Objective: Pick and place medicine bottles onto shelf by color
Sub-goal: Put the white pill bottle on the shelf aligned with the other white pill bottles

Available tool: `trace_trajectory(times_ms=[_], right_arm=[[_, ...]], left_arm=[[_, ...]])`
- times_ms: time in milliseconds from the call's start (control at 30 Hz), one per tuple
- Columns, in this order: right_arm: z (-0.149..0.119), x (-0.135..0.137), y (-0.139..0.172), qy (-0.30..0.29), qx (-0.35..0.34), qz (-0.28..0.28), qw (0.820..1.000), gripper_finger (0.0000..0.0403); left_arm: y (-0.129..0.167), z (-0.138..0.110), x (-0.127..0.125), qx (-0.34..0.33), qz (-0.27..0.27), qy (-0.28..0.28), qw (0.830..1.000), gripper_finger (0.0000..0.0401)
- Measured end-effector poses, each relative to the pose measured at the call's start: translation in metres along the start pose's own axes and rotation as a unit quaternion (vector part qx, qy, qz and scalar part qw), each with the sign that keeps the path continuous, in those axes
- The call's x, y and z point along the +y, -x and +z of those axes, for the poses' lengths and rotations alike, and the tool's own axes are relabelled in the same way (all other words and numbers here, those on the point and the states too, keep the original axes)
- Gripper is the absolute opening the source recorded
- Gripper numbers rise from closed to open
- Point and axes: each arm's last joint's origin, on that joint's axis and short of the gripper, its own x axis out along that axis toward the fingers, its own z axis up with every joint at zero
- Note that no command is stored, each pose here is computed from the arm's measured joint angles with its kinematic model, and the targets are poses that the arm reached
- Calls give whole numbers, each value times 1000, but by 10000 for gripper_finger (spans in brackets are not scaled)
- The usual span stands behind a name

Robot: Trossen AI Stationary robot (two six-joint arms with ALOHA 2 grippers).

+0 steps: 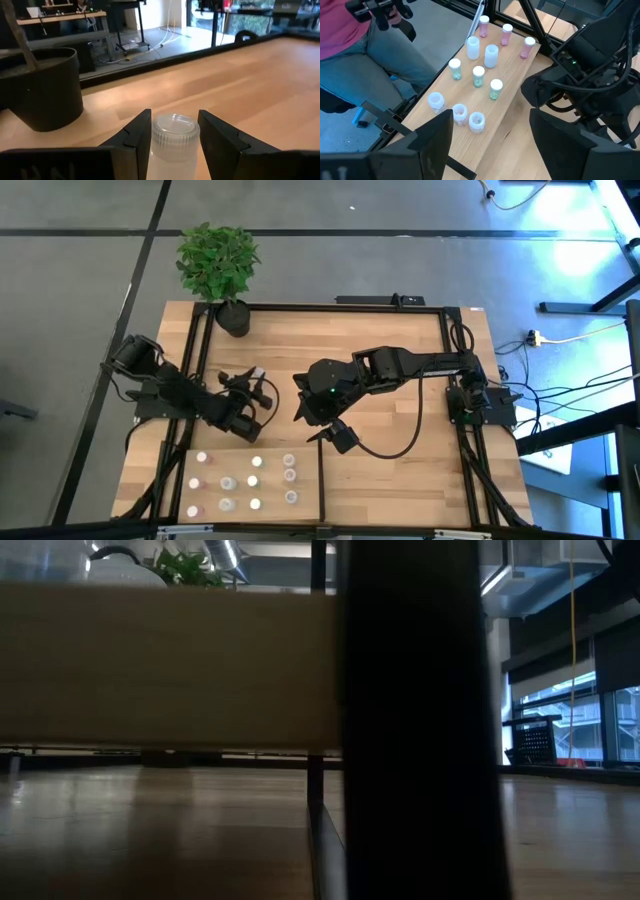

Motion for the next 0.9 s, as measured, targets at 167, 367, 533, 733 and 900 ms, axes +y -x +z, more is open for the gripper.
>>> trace_trajectory(times_ms=[167, 367, 533, 733, 900], right_arm=[[0, 0, 0, 0, 0, 0, 1000, 265], [0, 0, 0, 0, 0, 0, 1000, 265], [0, 0, 0, 1, 0, 0, 1000, 265], [-2, -8, 0, -2, 29, -108, 994, 265], [-9, -22, -10, -29, 74, -250, 965, 265]], left_arm=[[0, -1, 0, 19, -4, -19, 1000, 133], [0, -3, -1, 30, -6, -24, 999, 133], [-2, -10, -3, 32, -5, -28, 999, 133], [-2, -14, -4, 31, -5, -29, 999, 133], [-2, -13, -4, 22, -3, -29, 999, 133]])
